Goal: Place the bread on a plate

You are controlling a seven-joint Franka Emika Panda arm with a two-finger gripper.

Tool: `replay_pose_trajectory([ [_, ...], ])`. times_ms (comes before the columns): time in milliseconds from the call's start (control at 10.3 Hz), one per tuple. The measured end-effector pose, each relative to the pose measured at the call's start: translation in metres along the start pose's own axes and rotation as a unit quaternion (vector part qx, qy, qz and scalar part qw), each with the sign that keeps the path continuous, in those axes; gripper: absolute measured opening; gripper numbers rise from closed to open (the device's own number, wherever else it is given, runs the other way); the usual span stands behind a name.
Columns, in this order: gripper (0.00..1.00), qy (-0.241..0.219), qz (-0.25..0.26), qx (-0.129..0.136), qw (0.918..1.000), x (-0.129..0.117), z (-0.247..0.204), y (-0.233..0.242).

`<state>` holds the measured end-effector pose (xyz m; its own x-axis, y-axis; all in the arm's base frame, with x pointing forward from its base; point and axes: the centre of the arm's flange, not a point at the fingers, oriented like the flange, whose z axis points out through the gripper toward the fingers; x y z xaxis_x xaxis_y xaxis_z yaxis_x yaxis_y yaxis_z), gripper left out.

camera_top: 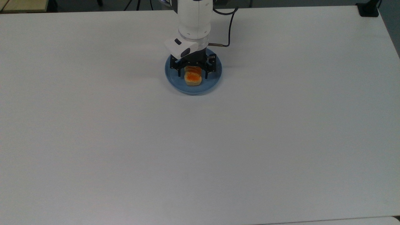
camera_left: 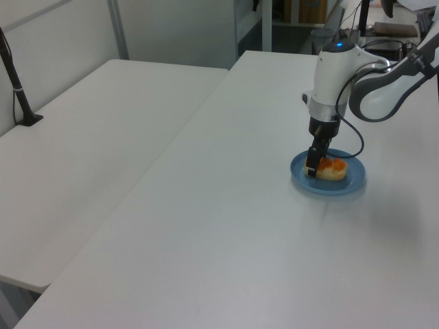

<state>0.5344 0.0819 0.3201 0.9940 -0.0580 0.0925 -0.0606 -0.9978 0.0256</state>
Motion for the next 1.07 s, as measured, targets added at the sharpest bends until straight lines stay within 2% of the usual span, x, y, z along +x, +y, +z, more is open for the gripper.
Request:
replay_pose_trajectory([
  [98,1.00,-0.006,0.001,-0.002,1.0000,0.005,-0.007,0.000],
  [195,1.00,-0.025,0.003,-0.009,0.9996,0.014,-0.023,0.000],
  [390,1.00,-0.027,0.007,-0.014,0.9995,0.038,-0.079,-0.001],
  [683,1.00,-0.022,0.000,-0.017,0.9996,0.055,-0.171,0.004],
  [878,1.00,-0.031,-0.009,-0.020,0.9993,0.061,-0.243,0.033],
  [1073,1.00,-0.035,0.003,-0.006,0.9994,0.063,-0.274,0.064],
])
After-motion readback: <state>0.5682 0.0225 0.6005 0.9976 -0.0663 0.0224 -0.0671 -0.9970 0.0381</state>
